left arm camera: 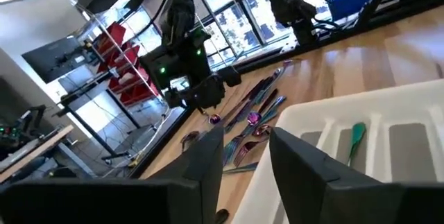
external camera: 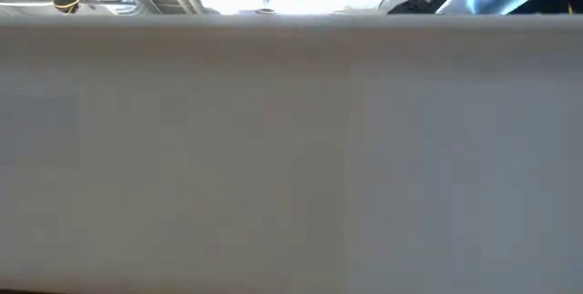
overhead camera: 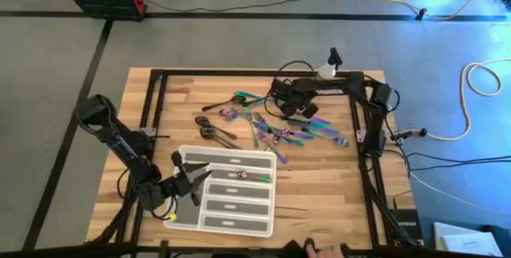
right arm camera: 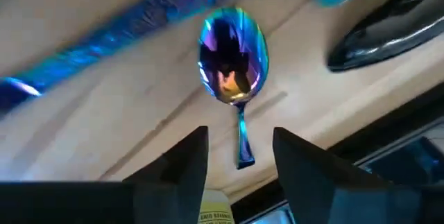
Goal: Sort silverware
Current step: Put the blue spoon into the white silverware tray
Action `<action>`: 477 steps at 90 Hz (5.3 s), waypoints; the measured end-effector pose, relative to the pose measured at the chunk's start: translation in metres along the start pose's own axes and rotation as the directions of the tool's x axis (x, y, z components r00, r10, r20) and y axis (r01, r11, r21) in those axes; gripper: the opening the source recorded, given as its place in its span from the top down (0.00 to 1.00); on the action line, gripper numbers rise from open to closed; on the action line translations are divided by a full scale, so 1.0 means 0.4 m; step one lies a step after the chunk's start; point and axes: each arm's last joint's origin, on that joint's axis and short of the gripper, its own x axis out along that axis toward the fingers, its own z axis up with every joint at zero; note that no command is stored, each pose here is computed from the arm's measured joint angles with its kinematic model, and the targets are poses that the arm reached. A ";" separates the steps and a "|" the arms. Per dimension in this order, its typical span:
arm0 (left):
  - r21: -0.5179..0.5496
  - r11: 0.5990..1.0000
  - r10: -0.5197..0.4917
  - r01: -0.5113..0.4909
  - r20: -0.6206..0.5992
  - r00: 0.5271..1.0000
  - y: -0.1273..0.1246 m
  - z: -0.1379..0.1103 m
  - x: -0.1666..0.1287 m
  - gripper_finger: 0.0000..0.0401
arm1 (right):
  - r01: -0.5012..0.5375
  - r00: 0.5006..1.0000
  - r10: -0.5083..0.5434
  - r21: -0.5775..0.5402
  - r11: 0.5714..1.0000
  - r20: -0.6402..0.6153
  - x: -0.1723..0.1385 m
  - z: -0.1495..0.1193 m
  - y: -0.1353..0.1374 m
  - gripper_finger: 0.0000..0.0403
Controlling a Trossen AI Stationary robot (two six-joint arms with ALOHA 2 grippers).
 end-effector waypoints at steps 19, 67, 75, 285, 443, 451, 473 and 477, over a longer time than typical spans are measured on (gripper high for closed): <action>0.002 1.000 0.005 -0.005 -0.003 1.000 0.001 -0.001 0.004 0.74 | -0.105 0.994 0.104 0.031 0.994 0.014 0.034 -0.018 -0.037 0.68; 0.005 1.000 0.003 -0.003 -0.006 1.000 0.000 -0.006 0.004 0.74 | -0.187 0.982 0.188 0.062 0.980 -0.005 0.069 -0.009 -0.031 0.98; 0.003 1.000 0.003 -0.003 -0.007 1.000 0.000 -0.006 0.004 0.74 | -0.191 0.981 0.192 0.141 0.972 0.004 0.064 -0.004 -0.028 0.98; 0.120 0.969 -0.225 0.214 0.084 0.971 -0.010 0.191 0.330 0.34 | -0.416 0.019 0.088 -0.072 0.907 0.996 -0.434 0.192 0.209 1.00; 0.396 0.819 -0.455 0.416 0.005 0.890 0.066 0.241 0.468 0.72 | -0.506 0.113 0.111 -0.039 0.862 0.987 -0.412 0.189 0.223 1.00; 0.404 0.819 -0.448 0.408 0.004 0.894 0.067 0.241 0.468 0.78 | -0.513 0.115 0.113 -0.038 0.857 0.987 -0.412 0.189 0.223 1.00; 0.428 0.802 -0.454 0.416 -0.014 0.891 0.064 0.237 0.466 0.81 | -0.526 0.118 0.115 -0.036 0.850 0.986 -0.411 0.188 0.224 1.00; 0.441 0.794 -0.458 0.419 -0.020 0.889 0.063 0.236 0.464 0.81 | -0.527 0.119 0.116 -0.036 0.849 0.986 -0.411 0.188 0.224 1.00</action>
